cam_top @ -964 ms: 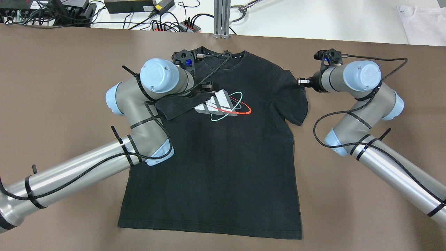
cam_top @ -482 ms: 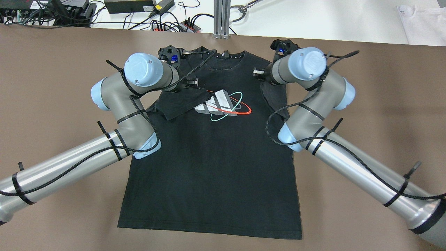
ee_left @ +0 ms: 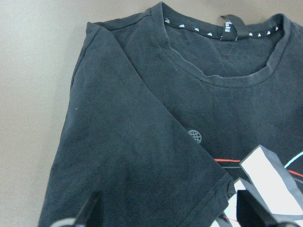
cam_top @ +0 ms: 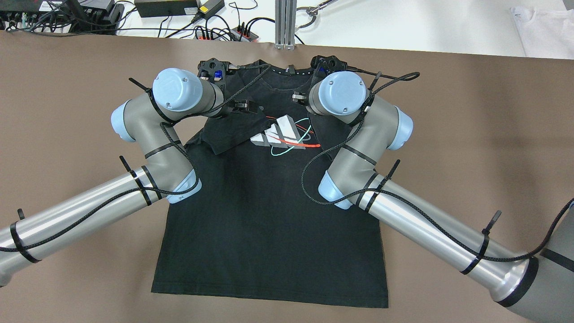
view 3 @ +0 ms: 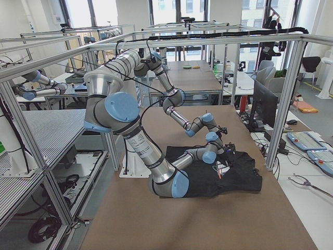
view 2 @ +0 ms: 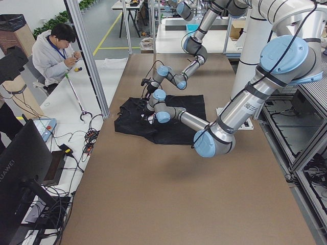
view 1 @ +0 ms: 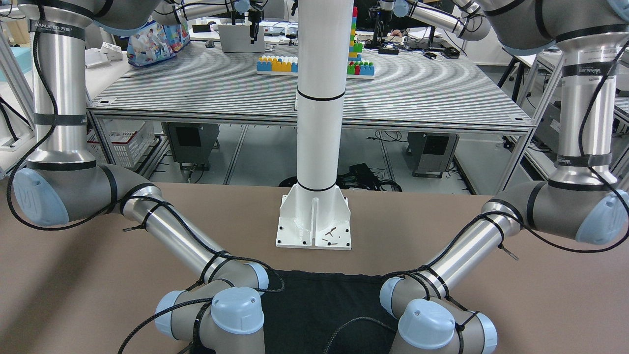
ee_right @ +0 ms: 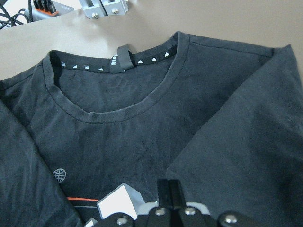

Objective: Fold clothes
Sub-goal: 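Fold the grasped sleeve across the chest with the right gripper while the left gripper withdraws, then move both grippers down to the hem corners nearest the robot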

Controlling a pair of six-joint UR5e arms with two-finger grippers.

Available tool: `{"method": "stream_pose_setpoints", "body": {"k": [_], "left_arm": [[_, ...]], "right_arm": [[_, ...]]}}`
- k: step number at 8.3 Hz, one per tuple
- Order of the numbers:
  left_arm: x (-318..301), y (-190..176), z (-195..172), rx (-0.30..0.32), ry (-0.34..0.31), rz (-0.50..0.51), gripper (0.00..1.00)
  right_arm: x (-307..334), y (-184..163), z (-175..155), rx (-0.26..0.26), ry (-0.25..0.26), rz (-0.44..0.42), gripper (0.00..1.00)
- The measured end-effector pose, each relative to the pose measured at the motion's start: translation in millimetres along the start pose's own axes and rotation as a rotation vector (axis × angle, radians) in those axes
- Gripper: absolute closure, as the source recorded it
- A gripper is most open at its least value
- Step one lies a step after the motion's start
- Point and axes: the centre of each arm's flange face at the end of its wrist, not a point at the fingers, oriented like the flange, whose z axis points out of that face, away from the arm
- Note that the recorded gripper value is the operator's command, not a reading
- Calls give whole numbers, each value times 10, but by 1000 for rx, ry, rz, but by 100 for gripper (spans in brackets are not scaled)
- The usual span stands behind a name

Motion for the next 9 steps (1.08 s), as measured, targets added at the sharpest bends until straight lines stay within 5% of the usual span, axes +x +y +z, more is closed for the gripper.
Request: {"method": "stream_pose_setpoints", "body": {"k": [3, 5, 9], "left_arm": [[70, -22, -90, 9, 20, 2, 0], [84, 36, -263, 23, 51, -8, 0], [-344, 993, -885, -18, 125, -177, 0]], "right_arm": [[-45, 20, -33, 4, -4, -22, 5], [-184, 163, -203, -5, -52, -67, 5], [138, 1011, -806, -81, -118, 4, 6]]}}
